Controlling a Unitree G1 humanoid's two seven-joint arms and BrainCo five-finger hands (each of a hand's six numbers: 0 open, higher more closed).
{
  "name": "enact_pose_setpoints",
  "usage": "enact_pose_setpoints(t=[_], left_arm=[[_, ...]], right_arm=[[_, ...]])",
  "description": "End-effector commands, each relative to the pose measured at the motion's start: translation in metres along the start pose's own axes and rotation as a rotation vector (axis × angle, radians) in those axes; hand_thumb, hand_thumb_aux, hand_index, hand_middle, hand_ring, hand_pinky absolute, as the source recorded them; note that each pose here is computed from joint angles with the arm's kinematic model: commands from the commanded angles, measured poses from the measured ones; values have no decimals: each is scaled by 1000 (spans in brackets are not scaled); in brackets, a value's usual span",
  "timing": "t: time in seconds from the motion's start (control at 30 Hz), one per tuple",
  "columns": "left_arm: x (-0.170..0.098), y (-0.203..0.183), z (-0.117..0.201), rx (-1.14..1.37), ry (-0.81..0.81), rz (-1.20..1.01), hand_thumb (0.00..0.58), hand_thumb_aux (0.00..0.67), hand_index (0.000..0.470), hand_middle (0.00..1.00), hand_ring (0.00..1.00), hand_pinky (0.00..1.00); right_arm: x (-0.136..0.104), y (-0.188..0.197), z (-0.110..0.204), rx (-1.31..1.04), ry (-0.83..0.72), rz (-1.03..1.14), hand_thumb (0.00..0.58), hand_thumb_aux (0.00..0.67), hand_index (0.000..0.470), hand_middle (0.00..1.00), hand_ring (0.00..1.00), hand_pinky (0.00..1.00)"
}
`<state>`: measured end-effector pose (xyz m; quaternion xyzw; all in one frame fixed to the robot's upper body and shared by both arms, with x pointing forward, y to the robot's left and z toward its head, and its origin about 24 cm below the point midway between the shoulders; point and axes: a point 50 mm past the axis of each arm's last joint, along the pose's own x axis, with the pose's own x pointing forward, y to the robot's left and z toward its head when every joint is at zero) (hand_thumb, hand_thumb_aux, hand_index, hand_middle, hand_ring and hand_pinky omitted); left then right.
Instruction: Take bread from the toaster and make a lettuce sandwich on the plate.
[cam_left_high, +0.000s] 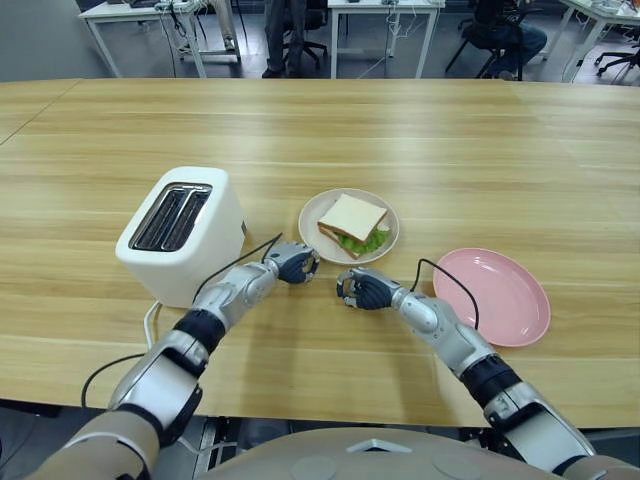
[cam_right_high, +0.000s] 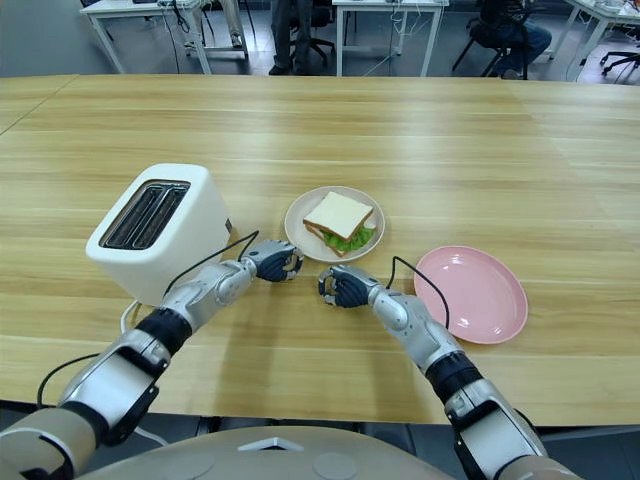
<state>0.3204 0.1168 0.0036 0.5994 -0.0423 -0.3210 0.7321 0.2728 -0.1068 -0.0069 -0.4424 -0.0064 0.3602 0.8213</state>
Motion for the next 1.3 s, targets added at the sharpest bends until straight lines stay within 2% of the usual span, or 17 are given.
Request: enact_pose_setpoints(t=[0.03, 0.23, 0.37, 0.43, 0.47, 0.5, 0.53, 0.57, 0.6, 0.63, 0.7, 0.83, 1.03, 1.2, 1.3], left_arm=[[2, -1, -8, 0, 21, 6, 580, 670, 460, 1000, 1000, 1000], [-8, 9, -9, -86, -40, 69, 580, 670, 460, 1000, 1000, 1000], [-33, 13, 0, -312, -146, 165, 580, 670, 460, 1000, 1000, 1000], [-52, 13, 8, -444, -215, 210, 580, 670, 460, 929, 929, 929], [-63, 13, 13, -527, -253, 234, 580, 670, 460, 773, 773, 773], [-74, 13, 18, -617, -293, 252, 572, 591, 406, 573, 573, 573], [-85, 12, 22, -707, -332, 262, 500, 420, 289, 200, 200, 200], [-96, 10, 27, -798, -378, 270, 304, 208, 143, 0, 0, 0], [-106, 9, 31, -884, -421, 268, 0, 0, 0, 0, 0, 0], [-116, 7, 34, -977, -464, 265, 0, 0, 0, 0, 0, 0], [-131, 6, 38, -1111, -540, 275, 0, 0, 0, 0, 0, 0], [-156, 7, 43, -1313, -690, 309, 0, 0, 0, 0, 0, 0], [-188, 15, 42, -1543, -932, 397, 0, 0, 0, 0, 0, 0], [-194, 15, 42, -1591, -1039, 332, 0, 0, 0, 0, 0, 0], [-188, 11, 43, -1593, -1022, 289, 0, 0, 0, 0, 0, 0]], right_arm=[[1, 5, -14, 6, 56, 8, 580, 670, 460, 1000, 1000, 1000], [-4, 0, -9, 65, -4, -20, 580, 670, 460, 1000, 1000, 1000], [-23, -2, 4, 376, -143, -27, 580, 670, 460, 1000, 1000, 1000], [-37, -6, 11, 583, -244, -37, 580, 670, 460, 1000, 1000, 1000], [-46, -8, 14, 705, -312, -38, 580, 670, 460, 1000, 1000, 1000], [-55, -10, 16, 820, -377, -38, 580, 670, 460, 1000, 1000, 1000], [-64, -11, 18, 921, -432, -31, 580, 670, 460, 1000, 1000, 1000], [-74, -11, 20, 1016, -493, -15, 579, 641, 440, 976, 976, 976], [-82, -12, 22, 1110, -541, 1, 294, 200, 137, 631, 631, 631], [-89, -12, 22, 1195, -583, 13, 0, 0, 0, 216, 216, 216], [-100, -13, 22, 1303, -634, 25, 0, 0, 0, 0, 0, 0], [-114, -14, 19, 1472, -726, 38, 0, 0, 0, 0, 0, 0], [-128, -16, 20, 1603, -830, 71, 0, 0, 0, 0, 0, 0], [-133, -27, 12, 1683, -875, 31, 0, 0, 0, 0, 0, 0], [-136, -29, 12, 1686, -896, 18, 0, 0, 0, 0, 0, 0]])
